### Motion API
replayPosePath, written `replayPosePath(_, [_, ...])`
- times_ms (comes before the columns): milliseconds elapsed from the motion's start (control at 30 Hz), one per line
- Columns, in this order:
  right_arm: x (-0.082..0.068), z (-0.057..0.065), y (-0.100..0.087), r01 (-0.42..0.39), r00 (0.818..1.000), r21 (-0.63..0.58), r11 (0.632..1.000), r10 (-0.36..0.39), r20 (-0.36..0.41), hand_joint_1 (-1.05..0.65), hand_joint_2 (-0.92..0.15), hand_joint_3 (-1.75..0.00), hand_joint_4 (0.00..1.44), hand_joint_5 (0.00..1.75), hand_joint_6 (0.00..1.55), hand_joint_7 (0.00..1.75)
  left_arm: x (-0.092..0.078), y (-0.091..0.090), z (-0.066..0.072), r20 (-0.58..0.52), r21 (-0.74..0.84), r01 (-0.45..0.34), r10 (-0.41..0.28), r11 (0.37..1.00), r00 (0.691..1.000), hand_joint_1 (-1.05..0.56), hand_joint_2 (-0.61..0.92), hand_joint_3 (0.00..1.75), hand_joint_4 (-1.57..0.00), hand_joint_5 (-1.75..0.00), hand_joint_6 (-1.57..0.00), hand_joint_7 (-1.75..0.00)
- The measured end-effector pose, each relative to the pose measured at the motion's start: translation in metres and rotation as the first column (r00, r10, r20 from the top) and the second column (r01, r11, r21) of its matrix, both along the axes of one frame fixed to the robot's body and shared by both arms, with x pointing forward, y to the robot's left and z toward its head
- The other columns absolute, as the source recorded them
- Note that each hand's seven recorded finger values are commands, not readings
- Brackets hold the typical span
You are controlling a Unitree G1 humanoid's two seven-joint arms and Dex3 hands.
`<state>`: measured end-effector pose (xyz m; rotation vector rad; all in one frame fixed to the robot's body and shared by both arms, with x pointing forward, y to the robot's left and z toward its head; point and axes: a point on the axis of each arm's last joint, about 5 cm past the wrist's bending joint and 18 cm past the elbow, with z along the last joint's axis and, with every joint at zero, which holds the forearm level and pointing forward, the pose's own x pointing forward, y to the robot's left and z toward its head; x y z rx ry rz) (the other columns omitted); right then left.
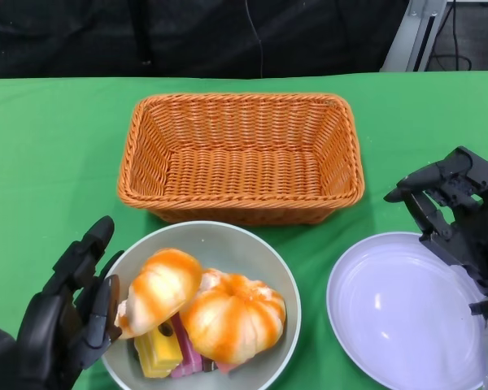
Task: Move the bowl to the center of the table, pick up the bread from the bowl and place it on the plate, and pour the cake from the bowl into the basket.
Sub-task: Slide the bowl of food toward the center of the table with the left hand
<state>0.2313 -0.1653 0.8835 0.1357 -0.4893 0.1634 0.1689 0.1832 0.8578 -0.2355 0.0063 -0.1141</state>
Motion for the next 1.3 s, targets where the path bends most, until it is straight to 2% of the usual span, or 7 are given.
replayPosePath(567, [-0.002, -0.002, 0.000, -0.007, 1.000, -0.004, 1.000, 0.007, -0.001, -0.09, -0.92, -0.42, 0.73, 1.34, 0.70, 1.12, 0.014, -0.013, 0.007, 0.047, -0.002, 0.087, -0.087, 0.996, 0.995, -0.87, 0.92, 0.63, -0.21, 0.00, -0.17, -0.01])
replayPosePath(967, [-0.003, -0.003, 0.001, -0.006, 1.000, 0.003, 1.000, 0.006, 0.000, -0.08, -0.92, -0.42, 0.75, 1.34, 0.70, 1.12, 0.027, -0.021, 0.006, 0.087, 0.086, 0.129, -0.137, 0.988, 0.987, -0.85, 0.92, 0.68, -0.20, 0.00, -0.15, 0.00])
replayPosePath(1133, [-0.003, -0.003, 0.002, -0.005, 1.000, 0.005, 1.000, 0.005, 0.004, -0.08, -0.92, -0.43, 0.74, 1.33, 0.70, 1.11, 0.034, -0.023, 0.003, 0.099, 0.059, 0.110, -0.115, 0.992, 0.988, -0.86, 0.92, 0.60, -0.23, -0.01, -0.17, -0.01])
replayPosePath(1300, [-0.003, -0.004, 0.002, -0.004, 1.000, 0.007, 1.000, 0.004, 0.002, -0.08, -0.92, -0.43, 0.73, 1.33, 0.70, 1.11, 0.041, -0.023, 0.004, 0.144, 0.058, 0.010, -0.018, 0.998, 0.989, -0.81, 0.92, 0.55, -0.29, -0.03, -0.24, -0.03])
